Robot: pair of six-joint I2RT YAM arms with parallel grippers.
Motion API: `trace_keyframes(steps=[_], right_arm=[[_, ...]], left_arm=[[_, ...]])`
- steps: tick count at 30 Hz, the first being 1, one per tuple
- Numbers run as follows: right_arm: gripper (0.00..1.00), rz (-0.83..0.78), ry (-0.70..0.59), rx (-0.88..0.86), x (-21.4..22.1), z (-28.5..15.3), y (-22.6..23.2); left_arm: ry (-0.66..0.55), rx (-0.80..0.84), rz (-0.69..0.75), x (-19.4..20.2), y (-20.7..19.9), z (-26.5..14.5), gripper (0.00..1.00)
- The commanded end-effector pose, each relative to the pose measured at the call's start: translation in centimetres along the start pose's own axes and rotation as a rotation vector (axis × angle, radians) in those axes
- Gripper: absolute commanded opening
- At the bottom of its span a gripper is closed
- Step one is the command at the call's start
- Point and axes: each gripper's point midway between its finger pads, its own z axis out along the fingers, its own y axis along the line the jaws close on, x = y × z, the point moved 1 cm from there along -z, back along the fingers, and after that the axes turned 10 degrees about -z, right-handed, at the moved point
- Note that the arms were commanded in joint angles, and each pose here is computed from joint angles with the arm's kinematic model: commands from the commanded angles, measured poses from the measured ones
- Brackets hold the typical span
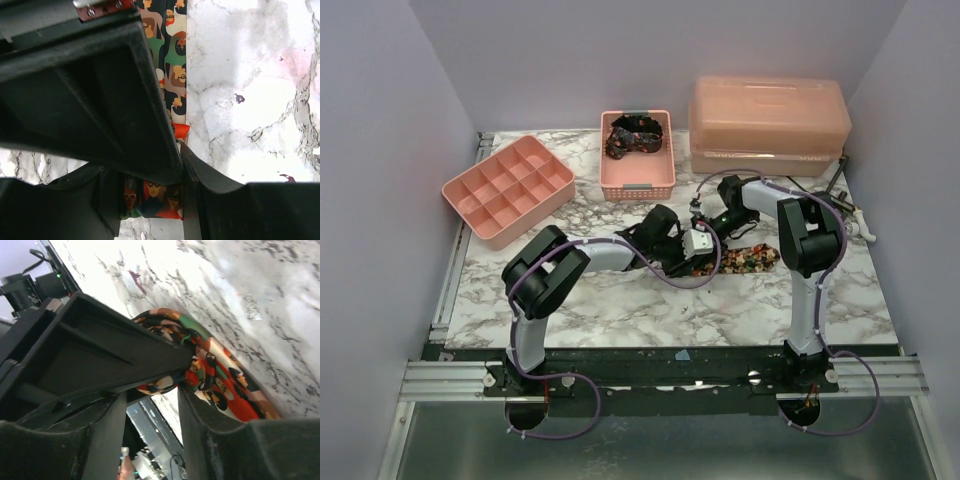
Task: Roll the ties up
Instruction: Roll the tie at the center of the board.
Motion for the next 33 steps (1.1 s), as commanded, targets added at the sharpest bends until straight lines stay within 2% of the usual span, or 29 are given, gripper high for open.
trace_keyframes(steps=[1,2,4,6,7,11,15,19,24,29,33], right_arm=[[0.41,0.052,0.04,0.035,1.3,2.1,-3.2],[0.35,0.059,0.05,0.041,1.6,2.2,-3.5],[0.15,0.059,0.074,0.085,2.3,2.4,-4.5],[0.01,0.056,0.101,0.141,2.9,2.4,-5.8],[0.01,0.056,0.114,0.163,3.1,2.3,-6.4],[0.01,0.074,0.148,0.207,4.2,2.0,-8.2],[0.01,0.121,0.184,0.223,5.4,1.7,-9.8],[0.01,0.155,0.199,0.248,5.8,1.2,-10.9],[0.01,0.176,0.196,0.252,4.9,1.2,-11.4],[0.01,0.16,0.2,0.219,4.3,1.0,-11.0],[0.01,0.157,0.207,0.21,4.5,1.0,-10.7]], left_arm=[[0.178,-0.001,-0.108,5.2,-0.7,0.4,0.38],[0.201,0.001,-0.125,5.7,-0.8,0.2,0.38],[0.203,0.0,-0.138,5.7,-0.8,0.4,0.38],[0.197,0.006,-0.146,5.4,-0.9,0.3,0.42],[0.19,0.017,-0.147,5.3,-1.0,0.3,0.44],[0.095,0.069,-0.157,3.8,-1.0,-0.2,0.65],[-0.073,0.102,-0.088,1.5,-0.3,-1.1,0.74],[-0.162,0.13,0.028,0.4,-0.5,-1.1,0.76],[-0.204,0.153,0.057,-0.8,-1.1,0.0,0.76],[-0.151,0.09,0.1,-0.4,-1.1,1.7,0.72],[-0.09,0.048,0.125,0.9,-0.8,2.3,0.74]])
